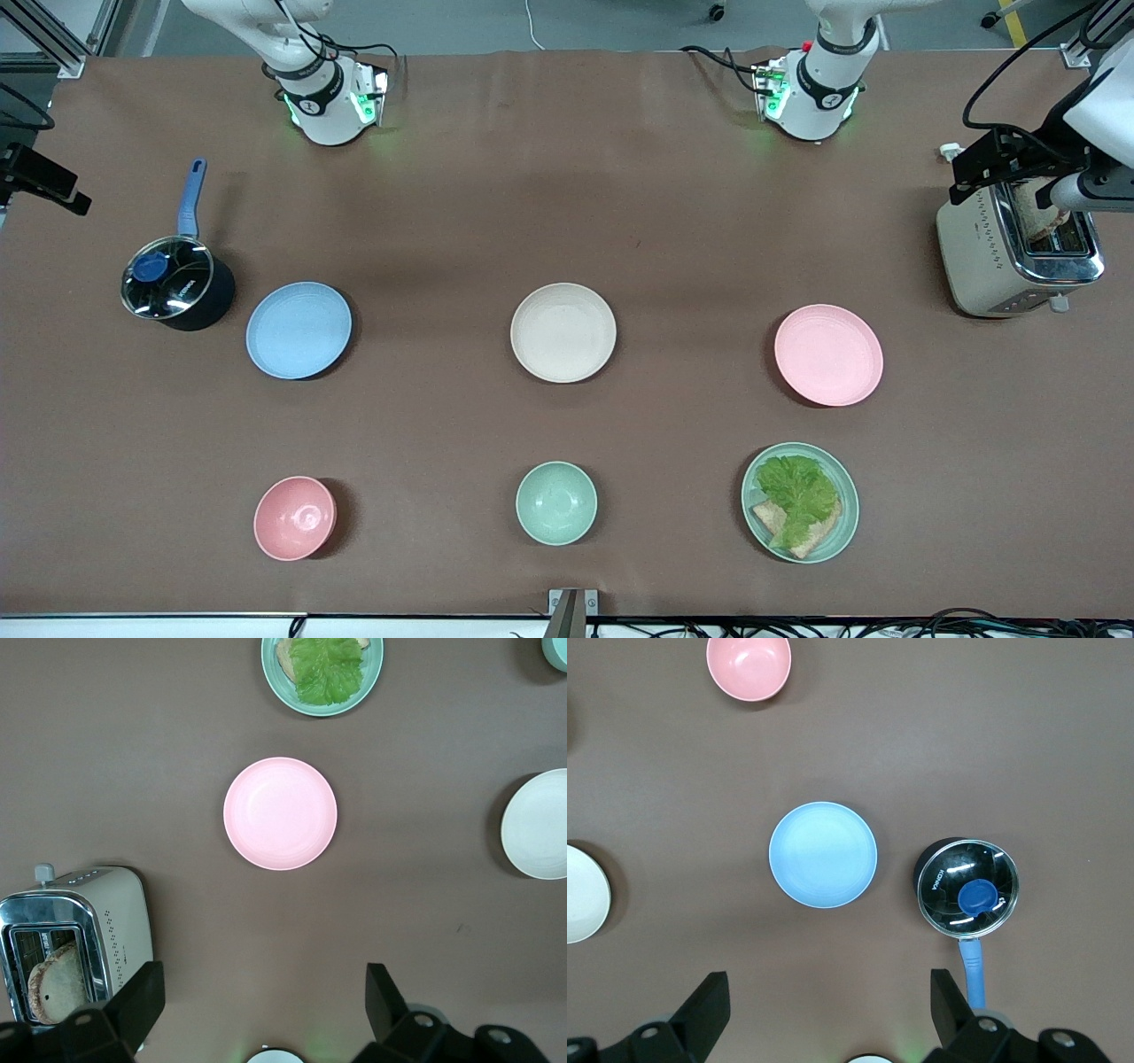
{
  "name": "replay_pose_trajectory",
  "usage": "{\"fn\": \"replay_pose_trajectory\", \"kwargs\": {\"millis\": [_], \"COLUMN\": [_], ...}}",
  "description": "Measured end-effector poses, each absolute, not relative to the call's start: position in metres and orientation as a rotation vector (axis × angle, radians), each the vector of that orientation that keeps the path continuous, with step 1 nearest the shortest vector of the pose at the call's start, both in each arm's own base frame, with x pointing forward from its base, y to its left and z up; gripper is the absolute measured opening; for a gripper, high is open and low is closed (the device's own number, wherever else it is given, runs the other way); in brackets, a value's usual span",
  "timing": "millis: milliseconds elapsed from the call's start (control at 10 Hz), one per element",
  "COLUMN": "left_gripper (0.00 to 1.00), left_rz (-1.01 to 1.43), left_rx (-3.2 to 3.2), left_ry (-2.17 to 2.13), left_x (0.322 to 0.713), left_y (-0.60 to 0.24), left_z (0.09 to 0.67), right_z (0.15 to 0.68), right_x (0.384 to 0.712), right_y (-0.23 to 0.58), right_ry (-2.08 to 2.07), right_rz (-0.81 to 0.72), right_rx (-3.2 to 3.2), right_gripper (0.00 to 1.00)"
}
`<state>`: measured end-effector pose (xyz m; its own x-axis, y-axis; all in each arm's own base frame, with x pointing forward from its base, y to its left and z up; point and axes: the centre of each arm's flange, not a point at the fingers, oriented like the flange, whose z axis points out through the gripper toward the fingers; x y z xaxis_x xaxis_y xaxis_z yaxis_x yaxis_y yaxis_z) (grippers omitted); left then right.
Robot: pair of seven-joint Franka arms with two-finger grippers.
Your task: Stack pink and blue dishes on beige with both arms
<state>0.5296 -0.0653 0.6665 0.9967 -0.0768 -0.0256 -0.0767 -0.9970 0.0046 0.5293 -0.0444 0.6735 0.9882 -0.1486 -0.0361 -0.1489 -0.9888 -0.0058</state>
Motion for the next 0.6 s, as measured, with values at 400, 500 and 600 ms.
{"fn": "replay_pose_trajectory", "kwargs": {"millis": [400,500,600], "left_gripper": [1.0,1.0,1.0], "left_rz": [-0.019,-0.036,-0.056], "left_rx": [3.149,3.158,3.155], "left_ry": [-0.101,-0.099,-0.085], "left_x": [0.531,0.537,0.55], "left_y": [-0.057,-0.053,-0.046], "left_z": [0.675,0.668,0.652], "right_z": [0.673,0.669,0.659], "right_x": [0.529,0.53,0.532], "right_y": [-0.044,-0.044,-0.044], "right_ry": [0.232,0.23,0.225], "right_rz": [0.058,0.07,0.105], "right_rx": [-3.124,-3.124,-3.123], "right_gripper": [1.0,1.0,1.0]}}
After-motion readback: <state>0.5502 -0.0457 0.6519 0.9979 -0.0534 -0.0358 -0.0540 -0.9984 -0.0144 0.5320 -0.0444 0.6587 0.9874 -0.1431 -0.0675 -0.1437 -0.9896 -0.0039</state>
